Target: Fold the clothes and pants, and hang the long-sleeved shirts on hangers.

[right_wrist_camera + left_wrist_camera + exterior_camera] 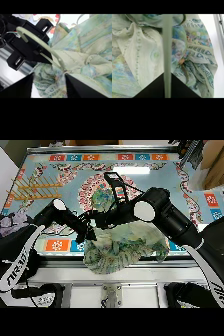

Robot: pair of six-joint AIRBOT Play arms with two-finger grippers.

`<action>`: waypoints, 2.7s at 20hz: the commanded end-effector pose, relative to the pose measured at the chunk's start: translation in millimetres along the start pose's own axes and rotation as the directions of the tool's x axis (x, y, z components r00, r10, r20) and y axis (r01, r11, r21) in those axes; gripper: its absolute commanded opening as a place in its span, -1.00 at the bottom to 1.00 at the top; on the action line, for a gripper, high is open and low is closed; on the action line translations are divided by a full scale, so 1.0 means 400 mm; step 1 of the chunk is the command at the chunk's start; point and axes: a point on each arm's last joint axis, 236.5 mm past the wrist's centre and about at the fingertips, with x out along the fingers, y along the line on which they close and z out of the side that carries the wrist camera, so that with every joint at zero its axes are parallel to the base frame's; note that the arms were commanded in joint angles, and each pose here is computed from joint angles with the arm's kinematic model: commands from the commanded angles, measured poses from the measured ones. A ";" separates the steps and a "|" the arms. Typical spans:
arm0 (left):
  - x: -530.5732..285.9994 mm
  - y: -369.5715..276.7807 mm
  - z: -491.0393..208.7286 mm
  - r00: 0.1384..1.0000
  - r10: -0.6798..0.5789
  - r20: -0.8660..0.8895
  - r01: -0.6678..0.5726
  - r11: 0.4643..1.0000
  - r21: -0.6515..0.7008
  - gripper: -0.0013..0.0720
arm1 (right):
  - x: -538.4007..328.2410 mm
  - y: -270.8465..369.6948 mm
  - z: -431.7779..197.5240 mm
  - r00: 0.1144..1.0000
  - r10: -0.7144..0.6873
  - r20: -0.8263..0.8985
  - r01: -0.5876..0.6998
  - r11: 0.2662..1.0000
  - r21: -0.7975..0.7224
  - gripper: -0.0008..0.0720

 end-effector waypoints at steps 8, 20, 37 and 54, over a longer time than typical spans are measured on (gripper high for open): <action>0.000 0.000 0.000 1.000 0.000 0.000 0.000 1.000 0.000 -0.94 | -0.124 -0.042 0.011 0.999 -0.013 0.048 0.018 0.995 -0.102 0.25; 0.000 -0.005 0.000 1.000 -0.009 0.000 0.009 1.000 0.000 -0.94 | -0.186 -0.022 0.012 0.986 0.165 0.020 -0.157 0.963 -0.221 0.36; 0.000 -0.016 0.000 1.000 -0.027 0.000 0.027 1.000 0.000 -0.94 | -0.244 0.041 -0.036 0.969 0.245 -0.010 -0.230 0.895 -0.382 0.36; 0.000 -0.016 0.000 1.000 -0.028 0.000 0.028 1.000 0.000 -0.94 | -0.135 -0.250 -0.131 0.978 -0.092 -0.189 0.039 0.963 -0.266 0.03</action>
